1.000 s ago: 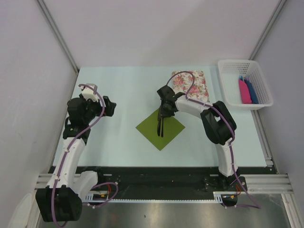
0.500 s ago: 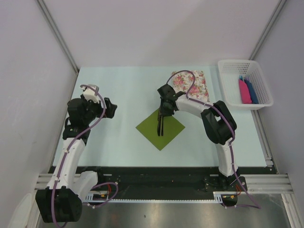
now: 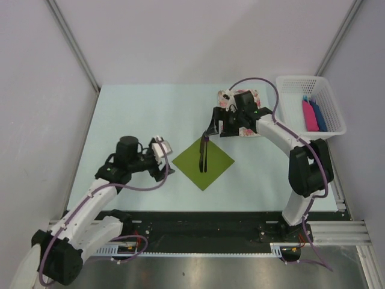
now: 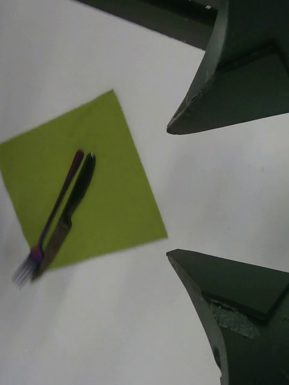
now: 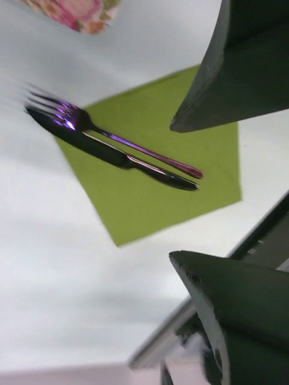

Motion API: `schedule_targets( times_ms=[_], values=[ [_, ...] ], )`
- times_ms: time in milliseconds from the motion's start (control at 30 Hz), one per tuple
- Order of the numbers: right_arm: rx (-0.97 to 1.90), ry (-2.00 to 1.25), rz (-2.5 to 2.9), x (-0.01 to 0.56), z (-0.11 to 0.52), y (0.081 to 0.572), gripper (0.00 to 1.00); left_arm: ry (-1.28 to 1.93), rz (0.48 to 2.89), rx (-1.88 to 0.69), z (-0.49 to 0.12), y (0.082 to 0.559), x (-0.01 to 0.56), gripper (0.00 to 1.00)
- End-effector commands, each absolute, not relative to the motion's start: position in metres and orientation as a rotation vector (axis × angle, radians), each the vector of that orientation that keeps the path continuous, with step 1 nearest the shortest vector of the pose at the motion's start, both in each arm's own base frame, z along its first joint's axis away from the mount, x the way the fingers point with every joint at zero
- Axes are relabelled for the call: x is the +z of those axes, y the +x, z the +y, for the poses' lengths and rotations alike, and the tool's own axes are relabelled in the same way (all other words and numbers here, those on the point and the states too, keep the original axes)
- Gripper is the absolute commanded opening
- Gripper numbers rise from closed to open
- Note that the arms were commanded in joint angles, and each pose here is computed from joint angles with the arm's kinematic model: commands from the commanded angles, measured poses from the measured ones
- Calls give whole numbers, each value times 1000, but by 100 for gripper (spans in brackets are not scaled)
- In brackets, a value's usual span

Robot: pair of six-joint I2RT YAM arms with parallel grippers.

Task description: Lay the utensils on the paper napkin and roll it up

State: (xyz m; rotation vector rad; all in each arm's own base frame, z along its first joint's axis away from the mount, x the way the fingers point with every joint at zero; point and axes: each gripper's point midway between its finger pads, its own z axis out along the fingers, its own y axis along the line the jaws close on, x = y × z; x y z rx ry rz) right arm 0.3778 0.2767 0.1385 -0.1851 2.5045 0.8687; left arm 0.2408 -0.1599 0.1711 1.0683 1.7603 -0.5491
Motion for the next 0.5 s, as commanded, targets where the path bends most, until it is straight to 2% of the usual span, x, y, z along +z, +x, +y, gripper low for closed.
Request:
schedule_targets(
  times_ms=[0,100,233,400,467],
  values=[
    [1208,-471,2460,149,276,326,87,1377,1628,-499,-196,220,133,80],
    [1242,-545,2514,135,267,305,87,1537,1536,-511,-227,201,114,74],
    [1261,-540,2573,120,258,296,81,1686,1427,-533,-264,176,92,66],
    [1290,-472,2595,116,247,302,79,1786,1469,-458,-282,179,68,54],
    [1290,-452,2598,115,243,305,79,1820,1473,-439,-287,181,61,52]
  ],
)
